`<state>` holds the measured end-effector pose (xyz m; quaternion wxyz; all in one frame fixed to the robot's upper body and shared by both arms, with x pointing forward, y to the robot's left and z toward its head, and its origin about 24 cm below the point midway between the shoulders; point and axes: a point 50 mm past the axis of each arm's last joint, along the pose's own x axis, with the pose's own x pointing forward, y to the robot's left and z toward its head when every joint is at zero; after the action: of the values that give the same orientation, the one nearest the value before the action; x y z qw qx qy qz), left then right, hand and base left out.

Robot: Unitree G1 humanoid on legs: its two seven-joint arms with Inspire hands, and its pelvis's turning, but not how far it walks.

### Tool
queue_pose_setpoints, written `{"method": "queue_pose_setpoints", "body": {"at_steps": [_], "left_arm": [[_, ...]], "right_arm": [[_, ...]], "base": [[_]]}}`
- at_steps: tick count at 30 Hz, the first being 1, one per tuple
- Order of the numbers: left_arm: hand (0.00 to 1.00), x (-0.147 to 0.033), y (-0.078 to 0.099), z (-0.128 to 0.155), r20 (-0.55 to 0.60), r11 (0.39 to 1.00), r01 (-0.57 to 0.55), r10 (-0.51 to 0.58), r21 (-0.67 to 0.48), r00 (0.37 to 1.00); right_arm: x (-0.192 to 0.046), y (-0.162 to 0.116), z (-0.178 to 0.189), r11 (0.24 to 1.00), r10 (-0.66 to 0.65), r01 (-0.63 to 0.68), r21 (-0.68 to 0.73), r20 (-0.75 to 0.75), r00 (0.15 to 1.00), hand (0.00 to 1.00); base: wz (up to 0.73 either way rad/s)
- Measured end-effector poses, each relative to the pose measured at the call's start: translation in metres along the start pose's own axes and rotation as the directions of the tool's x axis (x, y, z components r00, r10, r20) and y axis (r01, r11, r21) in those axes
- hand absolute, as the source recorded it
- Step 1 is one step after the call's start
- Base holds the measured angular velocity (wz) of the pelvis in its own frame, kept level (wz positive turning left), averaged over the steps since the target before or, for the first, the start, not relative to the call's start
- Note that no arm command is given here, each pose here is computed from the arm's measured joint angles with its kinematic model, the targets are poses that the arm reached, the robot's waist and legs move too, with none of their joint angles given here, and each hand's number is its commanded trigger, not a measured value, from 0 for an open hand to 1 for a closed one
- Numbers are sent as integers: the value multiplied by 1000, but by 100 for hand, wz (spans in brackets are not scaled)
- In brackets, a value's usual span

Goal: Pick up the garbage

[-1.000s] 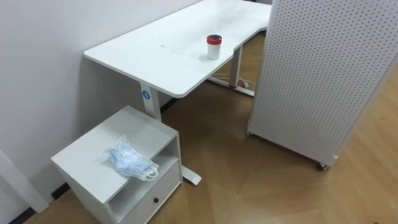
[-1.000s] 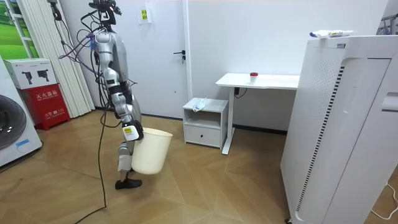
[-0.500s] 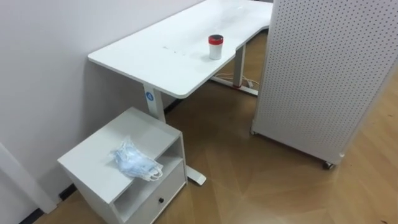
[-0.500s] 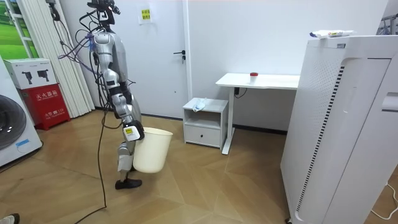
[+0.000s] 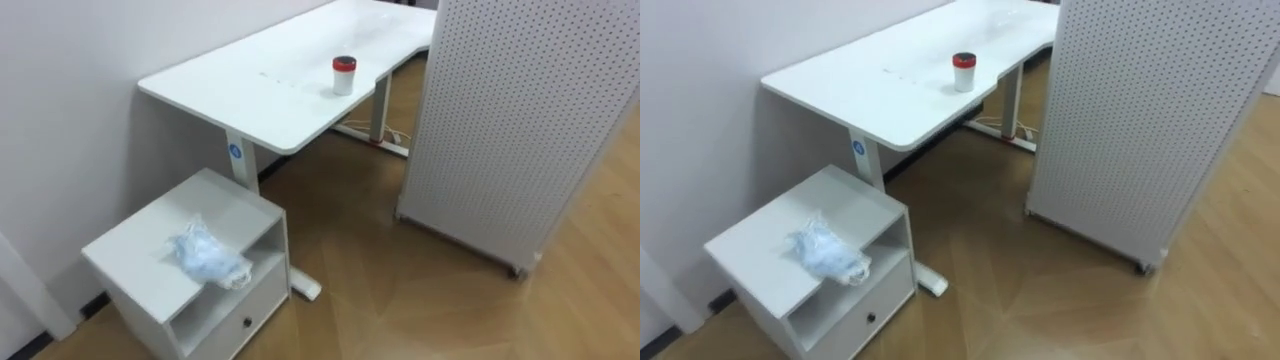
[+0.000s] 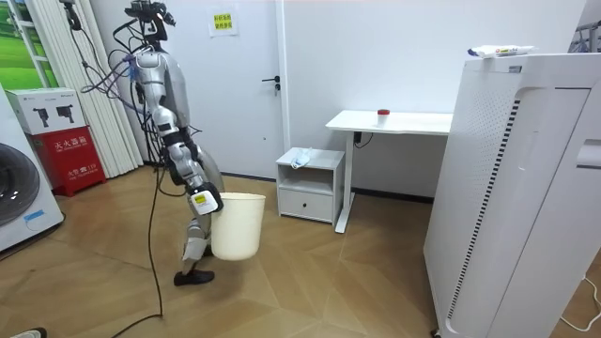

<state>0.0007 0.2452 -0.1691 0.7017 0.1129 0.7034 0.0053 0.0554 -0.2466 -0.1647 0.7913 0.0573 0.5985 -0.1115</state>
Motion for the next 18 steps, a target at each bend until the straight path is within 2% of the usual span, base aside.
{"method": "queue_pose_setpoints", "body": {"at_steps": [4, 7, 11, 18], "left_arm": [[0, 0, -3, -14, -40, 1000, 17, -17, -4, 999], [0, 0, -2, -12, -28, 1000, 10, -10, -1, 1000], [0, -1, -4, -23, -47, 1000, 10, -10, -3, 999], [0, -1, 6, 5, 49, 1000, -18, 19, -8, 999]], "right_arm": [[-1, -3, -4, 1000, -9, 10, 14, -14, 1000, 100], [-3, -12, -11, 998, -40, 41, 47, -29, 999, 100], [-5, -15, -19, 997, -58, 60, 45, -54, 997, 100], [-3, -12, -9, 998, -58, 58, -11, -8, 998, 100]], "base": [[8], [43], [-8], [-30]]}}
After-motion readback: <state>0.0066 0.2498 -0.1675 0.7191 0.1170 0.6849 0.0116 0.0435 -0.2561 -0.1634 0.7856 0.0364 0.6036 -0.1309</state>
